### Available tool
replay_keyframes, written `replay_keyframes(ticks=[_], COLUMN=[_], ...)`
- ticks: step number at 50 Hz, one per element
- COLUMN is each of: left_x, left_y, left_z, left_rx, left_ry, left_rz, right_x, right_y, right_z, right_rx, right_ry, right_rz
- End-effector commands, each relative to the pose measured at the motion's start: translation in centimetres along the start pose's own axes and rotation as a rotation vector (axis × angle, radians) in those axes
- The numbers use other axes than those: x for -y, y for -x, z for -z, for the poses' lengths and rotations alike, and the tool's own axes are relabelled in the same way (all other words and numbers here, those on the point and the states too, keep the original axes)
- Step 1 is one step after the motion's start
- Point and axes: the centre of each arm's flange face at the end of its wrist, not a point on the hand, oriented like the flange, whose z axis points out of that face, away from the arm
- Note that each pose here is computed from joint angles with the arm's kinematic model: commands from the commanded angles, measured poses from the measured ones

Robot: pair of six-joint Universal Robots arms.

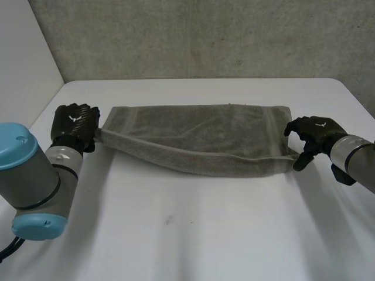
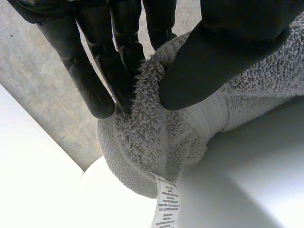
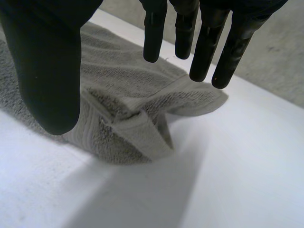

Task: Fold the laundry

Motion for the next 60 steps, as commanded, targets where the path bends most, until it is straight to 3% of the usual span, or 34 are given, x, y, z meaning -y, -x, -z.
replay_keyframes(ticks=[1, 10, 18, 26, 29, 31, 37, 44, 52, 60], left_x=[-0.2, -0.3, -0.4, -0.9, -0.9, -0.7, 0.9, 2.0, -0.8, -2.5], left_y=[0.2, 0.3, 0.1, 0.1, 0.5, 0.9, 1.4, 0.5, -1.9, -3.1], left_z=[-0.1, -0.1, 0.0, 3.6, 6.5, 10.0, 12.4, 8.2, 2.7, -0.8], left_rx=[0.006, 0.005, -0.001, -0.090, -0.164, -0.254, -0.309, -0.213, -0.204, -0.183], left_ry=[0.005, 0.007, 0.014, 0.224, 0.382, 0.535, 0.565, 0.328, 0.288, 0.244], left_rz=[0.000, 0.000, -0.010, -0.083, -0.177, -0.264, -0.311, -0.300, -0.297, -0.291], right_x=[-1.3, -3.0, -2.1, 1.7, 1.1, 0.0, 0.1, 0.6, 0.2, -0.5], right_y=[0.5, 0.9, -0.3, -0.3, -0.8, -1.2, -2.1, -2.9, 0.4, -0.7], right_z=[-1.0, -1.4, -2.4, 3.3, 6.1, 9.2, 11.5, 8.9, 3.3, -1.5], right_rx=[0.053, 0.062, -0.031, -0.036, -0.006, 0.071, 0.131, 0.006, -0.016, -0.163], right_ry=[0.059, 0.085, -0.010, 0.001, 0.138, 0.333, 0.430, 0.288, 0.127, 0.010], right_rz=[0.011, 0.086, 0.143, 0.276, 0.371, 0.490, 0.567, 0.496, 0.505, 0.532])
